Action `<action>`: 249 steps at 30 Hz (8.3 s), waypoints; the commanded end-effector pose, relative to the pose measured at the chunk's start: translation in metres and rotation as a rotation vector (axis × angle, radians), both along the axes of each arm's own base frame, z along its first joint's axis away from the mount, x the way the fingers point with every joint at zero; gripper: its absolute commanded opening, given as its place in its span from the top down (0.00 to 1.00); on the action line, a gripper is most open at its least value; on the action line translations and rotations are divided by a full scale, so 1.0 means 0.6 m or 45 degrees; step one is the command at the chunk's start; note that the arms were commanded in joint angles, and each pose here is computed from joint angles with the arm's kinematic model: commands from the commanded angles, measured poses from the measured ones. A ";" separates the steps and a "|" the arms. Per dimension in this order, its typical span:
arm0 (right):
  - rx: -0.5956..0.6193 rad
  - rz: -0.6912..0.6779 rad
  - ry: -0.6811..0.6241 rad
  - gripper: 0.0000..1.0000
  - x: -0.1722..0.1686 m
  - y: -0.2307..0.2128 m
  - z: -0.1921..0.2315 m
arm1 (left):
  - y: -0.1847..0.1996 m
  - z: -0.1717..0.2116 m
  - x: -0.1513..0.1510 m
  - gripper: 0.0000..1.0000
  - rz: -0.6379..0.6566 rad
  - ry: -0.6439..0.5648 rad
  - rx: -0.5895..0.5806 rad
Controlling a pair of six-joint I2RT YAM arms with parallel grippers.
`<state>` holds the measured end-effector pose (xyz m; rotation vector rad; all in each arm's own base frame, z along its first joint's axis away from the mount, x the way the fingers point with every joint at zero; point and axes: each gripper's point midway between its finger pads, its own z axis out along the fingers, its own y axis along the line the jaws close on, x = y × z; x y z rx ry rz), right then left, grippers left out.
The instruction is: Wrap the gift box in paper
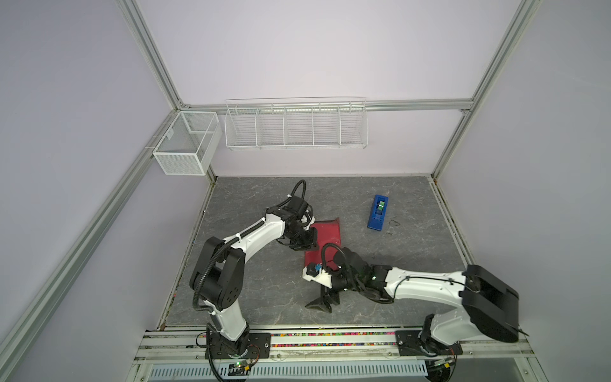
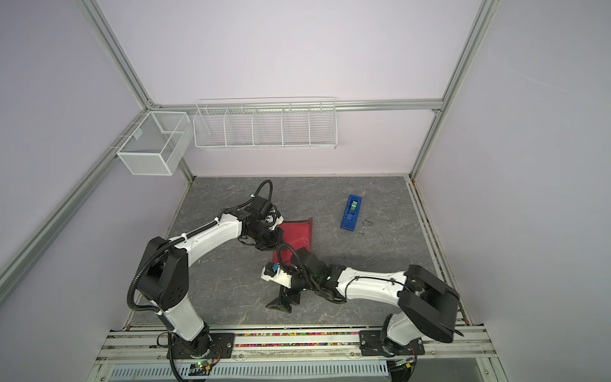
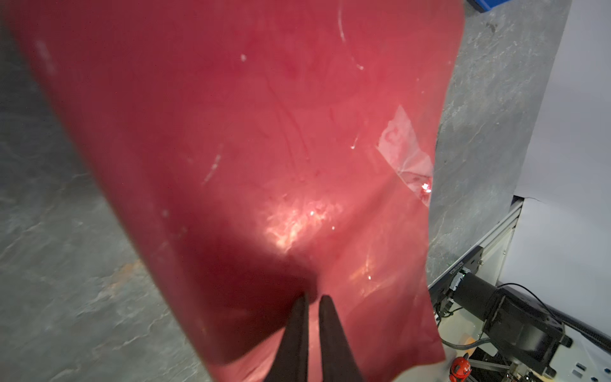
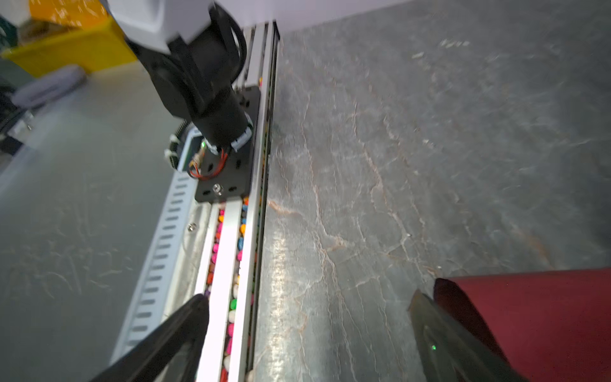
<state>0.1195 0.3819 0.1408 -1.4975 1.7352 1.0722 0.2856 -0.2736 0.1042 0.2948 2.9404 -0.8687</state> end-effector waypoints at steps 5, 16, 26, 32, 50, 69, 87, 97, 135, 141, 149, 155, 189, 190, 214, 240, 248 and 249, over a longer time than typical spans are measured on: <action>0.014 -0.505 0.117 0.09 0.086 -0.116 0.071 | 0.016 0.112 0.012 0.75 0.019 -0.181 -0.007; -0.366 -1.069 0.509 0.12 0.182 -0.222 0.023 | 0.065 0.098 -0.029 0.50 0.067 -0.262 0.042; -0.548 -1.157 0.641 0.02 0.211 -0.203 -0.054 | 0.060 0.010 -0.041 0.39 0.123 -0.221 -0.024; -0.624 -1.212 0.650 0.02 0.226 -0.204 -0.089 | 0.071 -0.020 -0.033 0.40 0.146 -0.256 0.032; -0.612 -1.325 0.597 0.11 0.241 -0.182 -0.114 | 0.092 -0.080 -0.032 0.46 0.162 -0.288 0.122; -0.434 -1.561 0.497 0.38 0.275 -0.158 -0.148 | 0.071 -0.099 0.013 0.59 0.250 -0.330 0.087; -0.417 -1.638 0.432 0.68 0.308 -0.157 -0.179 | 0.071 -0.092 0.048 0.68 0.350 -0.394 0.089; -0.430 -1.629 0.423 0.75 0.312 -0.153 -0.183 | 0.072 -0.101 0.075 0.73 0.395 -0.417 0.139; -0.508 -1.642 0.459 0.69 0.319 -0.153 -0.198 | 0.070 -0.109 0.060 0.98 0.431 -0.400 0.180; -0.514 -1.654 0.459 0.86 0.316 -0.162 -0.197 | 0.062 -0.110 0.060 0.98 0.417 -0.395 0.156; -0.509 -1.649 0.471 0.94 0.284 -0.173 -0.177 | 0.063 -0.096 0.044 0.98 0.404 -0.402 0.149; -0.521 -1.593 0.470 0.66 0.263 -0.176 -0.156 | 0.070 -0.104 0.037 0.98 0.397 -0.392 0.171; -0.727 -0.128 -0.449 0.43 0.316 -0.074 -0.056 | 0.127 -0.032 0.003 0.61 0.504 -0.406 0.124; -0.728 -0.128 -0.461 0.44 0.321 -0.071 -0.057 | 0.132 -0.030 0.004 0.61 0.512 -0.407 0.119; -0.894 -0.095 -0.672 0.54 0.335 -0.082 -0.126 | 0.095 -0.050 0.060 0.76 0.468 -0.313 -0.099; -0.847 -0.134 -0.648 0.56 0.339 -0.085 -0.105 | 0.078 -0.024 0.063 0.87 0.438 -0.336 -0.196; -0.841 -0.145 -0.638 0.56 0.343 -0.085 -0.103 | 0.081 -0.043 0.040 0.90 0.474 -0.261 -0.201; -0.839 -0.146 -0.640 0.57 0.343 -0.085 -0.101 | 0.084 -0.047 0.039 0.90 0.481 -0.255 -0.188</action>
